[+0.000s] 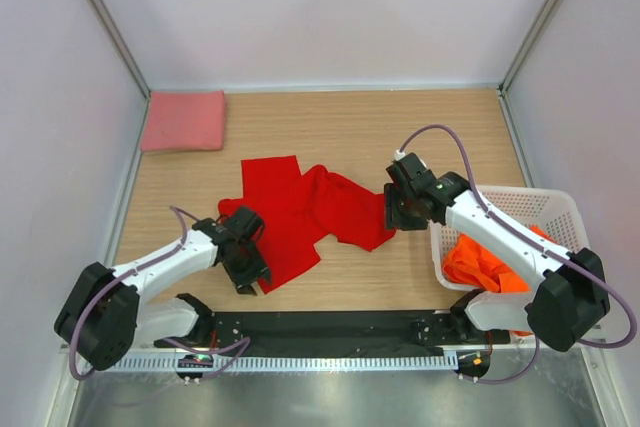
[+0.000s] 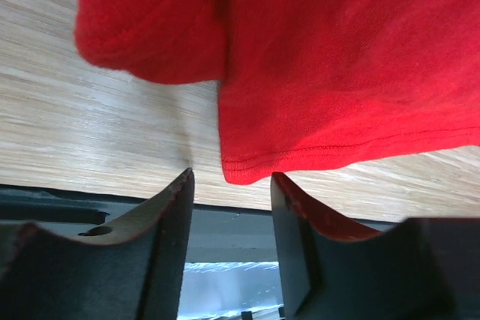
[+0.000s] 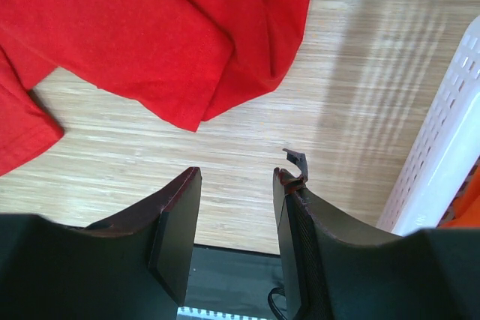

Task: Fold and stack the t-shirts
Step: Flatten the tshirt out

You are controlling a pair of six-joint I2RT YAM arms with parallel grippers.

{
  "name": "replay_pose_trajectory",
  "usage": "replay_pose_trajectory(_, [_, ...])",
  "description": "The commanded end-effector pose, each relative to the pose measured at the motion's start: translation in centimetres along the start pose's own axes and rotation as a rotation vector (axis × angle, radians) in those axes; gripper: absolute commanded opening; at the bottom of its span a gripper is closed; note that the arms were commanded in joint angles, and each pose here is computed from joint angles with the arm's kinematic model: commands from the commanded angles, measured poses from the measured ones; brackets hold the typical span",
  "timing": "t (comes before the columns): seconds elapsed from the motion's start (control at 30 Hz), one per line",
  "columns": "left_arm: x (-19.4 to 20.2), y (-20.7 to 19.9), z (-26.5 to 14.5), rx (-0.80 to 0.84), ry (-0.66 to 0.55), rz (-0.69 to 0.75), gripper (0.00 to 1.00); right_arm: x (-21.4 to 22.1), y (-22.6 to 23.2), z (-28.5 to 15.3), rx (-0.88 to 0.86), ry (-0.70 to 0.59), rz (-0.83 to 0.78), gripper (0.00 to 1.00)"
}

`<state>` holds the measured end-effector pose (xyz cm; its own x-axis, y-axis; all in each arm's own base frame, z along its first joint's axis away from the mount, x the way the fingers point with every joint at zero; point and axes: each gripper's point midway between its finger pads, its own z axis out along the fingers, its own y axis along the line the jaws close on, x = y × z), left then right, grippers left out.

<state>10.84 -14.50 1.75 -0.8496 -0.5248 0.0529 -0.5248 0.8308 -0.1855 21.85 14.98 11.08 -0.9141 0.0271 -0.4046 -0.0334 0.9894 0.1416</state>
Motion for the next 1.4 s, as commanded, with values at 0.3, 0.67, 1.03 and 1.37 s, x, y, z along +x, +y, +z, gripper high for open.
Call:
replay_pose_trajectory(0.3, [0.0,-0.6,1.9,-0.035,0.029,-0.027,0.44,0.4,-0.2,-0.2,0.021,-0.013,0.0,0.5])
replay_pose_trajectory(0.67, [-0.5,0.0,1.6,-0.043,-0.013,-0.005,0.15,4.2,1.7,1.7,-0.052,0.098,-0.004,0.5])
replay_pose_trajectory(1.03, [-1.3,-1.3,0.1,-0.003,-0.049,0.045,0.0,4.5,3.2,4.2,-0.047,0.087,0.115,0.47])
replay_pose_trajectory(1.37, [-2.0,-3.0,-2.1,0.068,-0.095,0.096,0.0,4.8,4.0,7.5,-0.077,0.028,0.35,0.48])
